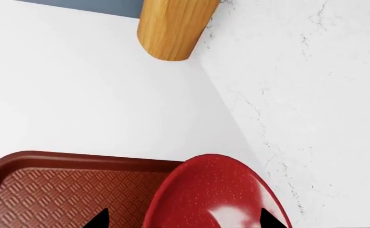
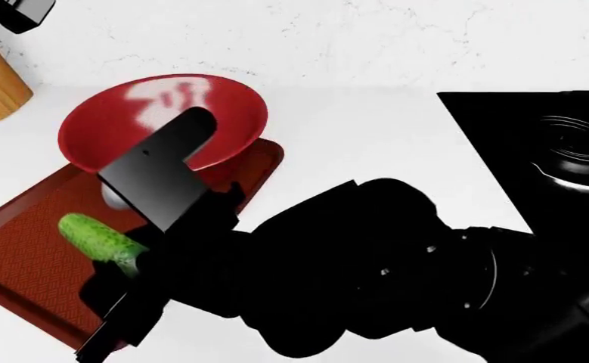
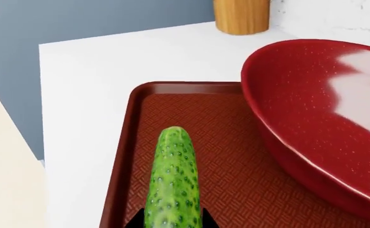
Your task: Place the two vegetables and bowl onto the tray for setting up a vegetable dip station.
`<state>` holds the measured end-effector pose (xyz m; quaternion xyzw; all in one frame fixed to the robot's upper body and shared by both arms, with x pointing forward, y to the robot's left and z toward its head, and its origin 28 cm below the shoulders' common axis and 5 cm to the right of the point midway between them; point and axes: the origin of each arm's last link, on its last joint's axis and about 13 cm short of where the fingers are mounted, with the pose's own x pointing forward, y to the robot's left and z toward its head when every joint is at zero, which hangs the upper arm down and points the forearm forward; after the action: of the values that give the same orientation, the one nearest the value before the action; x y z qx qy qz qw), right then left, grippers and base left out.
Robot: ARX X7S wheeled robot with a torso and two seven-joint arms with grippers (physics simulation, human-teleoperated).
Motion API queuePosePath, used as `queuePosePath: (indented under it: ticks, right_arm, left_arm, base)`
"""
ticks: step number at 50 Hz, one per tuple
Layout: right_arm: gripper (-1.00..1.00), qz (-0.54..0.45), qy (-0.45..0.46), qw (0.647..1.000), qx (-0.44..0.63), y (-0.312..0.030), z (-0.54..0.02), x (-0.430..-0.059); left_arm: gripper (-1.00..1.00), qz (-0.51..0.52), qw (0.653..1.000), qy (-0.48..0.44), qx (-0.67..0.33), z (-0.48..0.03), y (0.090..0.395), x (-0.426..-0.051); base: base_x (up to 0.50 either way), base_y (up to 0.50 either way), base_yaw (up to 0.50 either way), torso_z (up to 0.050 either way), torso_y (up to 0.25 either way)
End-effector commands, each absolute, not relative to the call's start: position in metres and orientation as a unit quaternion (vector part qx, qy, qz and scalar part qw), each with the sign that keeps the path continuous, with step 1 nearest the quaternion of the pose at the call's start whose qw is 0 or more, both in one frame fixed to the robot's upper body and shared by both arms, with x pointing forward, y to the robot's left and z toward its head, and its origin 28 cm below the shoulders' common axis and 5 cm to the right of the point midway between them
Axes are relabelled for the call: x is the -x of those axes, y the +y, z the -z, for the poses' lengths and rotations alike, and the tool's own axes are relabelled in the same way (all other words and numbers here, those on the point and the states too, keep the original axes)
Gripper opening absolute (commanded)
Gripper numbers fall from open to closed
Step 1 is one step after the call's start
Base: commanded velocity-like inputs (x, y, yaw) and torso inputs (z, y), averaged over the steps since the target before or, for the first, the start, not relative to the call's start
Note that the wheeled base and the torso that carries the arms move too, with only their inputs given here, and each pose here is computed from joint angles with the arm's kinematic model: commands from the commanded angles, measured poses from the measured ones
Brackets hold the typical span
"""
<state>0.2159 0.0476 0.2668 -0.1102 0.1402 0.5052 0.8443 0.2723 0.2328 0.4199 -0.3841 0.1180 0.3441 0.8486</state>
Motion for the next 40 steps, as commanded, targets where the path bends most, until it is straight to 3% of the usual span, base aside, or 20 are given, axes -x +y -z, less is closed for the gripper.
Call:
queuePosePath:
  ticks: [1,40]
  right_arm:
    - [-1.0,-0.503,0.139,0.847,0.105,0.054,-0.265,-0.225]
    - [-1.0,-0.472,0.137,0.864,0.112,0.068,-0.257,-0.242]
  left_arm:
    - [1.0,-0.343,0.849,0.119,0.382,-0.419,0.232,-0.272]
    - [1.0,-0.339,0.851,0.113,0.386,-0.423,0.232,-0.27]
  base:
    - [0.0,0.0,0.0,0.0,0.0]
    - [0.0,0.0,0.0,0.0,0.0]
